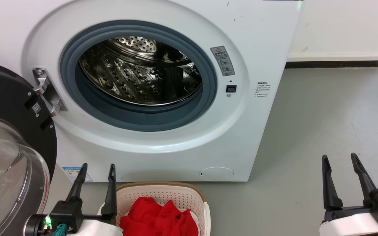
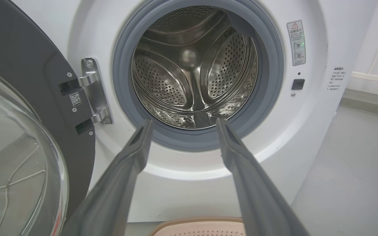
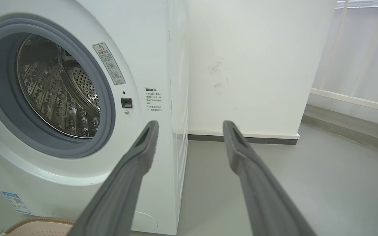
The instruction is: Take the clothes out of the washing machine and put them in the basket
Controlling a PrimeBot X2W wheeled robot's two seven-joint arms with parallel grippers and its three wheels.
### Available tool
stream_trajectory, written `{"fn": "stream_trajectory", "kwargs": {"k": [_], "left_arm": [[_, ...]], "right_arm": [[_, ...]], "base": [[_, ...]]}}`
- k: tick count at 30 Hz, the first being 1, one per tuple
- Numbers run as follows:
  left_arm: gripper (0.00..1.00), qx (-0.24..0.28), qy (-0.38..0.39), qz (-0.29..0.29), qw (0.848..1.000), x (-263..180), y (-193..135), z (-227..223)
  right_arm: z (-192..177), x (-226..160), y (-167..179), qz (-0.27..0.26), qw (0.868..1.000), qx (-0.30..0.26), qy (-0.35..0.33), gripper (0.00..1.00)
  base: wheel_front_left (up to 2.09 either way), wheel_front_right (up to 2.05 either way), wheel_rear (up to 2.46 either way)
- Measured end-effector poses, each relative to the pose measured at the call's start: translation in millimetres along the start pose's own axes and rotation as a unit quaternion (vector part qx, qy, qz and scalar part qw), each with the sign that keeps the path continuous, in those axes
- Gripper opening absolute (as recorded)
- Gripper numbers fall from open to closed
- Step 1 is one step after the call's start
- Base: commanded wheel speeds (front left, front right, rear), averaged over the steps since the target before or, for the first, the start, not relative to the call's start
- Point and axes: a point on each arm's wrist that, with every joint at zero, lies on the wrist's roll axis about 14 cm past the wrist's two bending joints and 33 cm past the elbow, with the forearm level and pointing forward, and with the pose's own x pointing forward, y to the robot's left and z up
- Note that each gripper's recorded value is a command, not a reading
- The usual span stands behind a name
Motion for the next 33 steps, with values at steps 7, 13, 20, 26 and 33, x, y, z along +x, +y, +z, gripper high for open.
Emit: {"fn": "stream_trajectory", "kwargs": {"k": [7, 13, 20, 26, 33], "left_arm": [[1.00, 0.008, 0.003, -0.009, 1.000, 1, -5, -2], [1.00, 0.007, 0.011, -0.008, 1.000, 0, -5, -7], [1.00, 0.006, 0.014, -0.010, 1.000, 0, -5, -9], [1.00, 0.005, 0.015, -0.010, 1.000, 0, -6, -10], [1.00, 0.005, 0.016, -0.010, 1.000, 1, -6, -11]], "right_arm": [[-4, -8, -2, -0.005, 1.000, 0.003, 0.008, 1.00], [-7, -9, -2, -0.004, 1.000, 0.003, 0.012, 1.00], [-6, -9, -1, -0.003, 1.000, 0.004, 0.012, 1.00], [-6, -9, 0, -0.001, 1.000, 0.003, 0.011, 1.00], [-7, -9, 0, -0.001, 1.000, 0.001, 0.013, 1.00]], "base": [[0.00, 0.00, 0.00], [0.00, 0.00, 0.00], [0.00, 0.00, 0.00], [0.00, 0.00, 0.00], [0.00, 0.00, 0.00]]}}
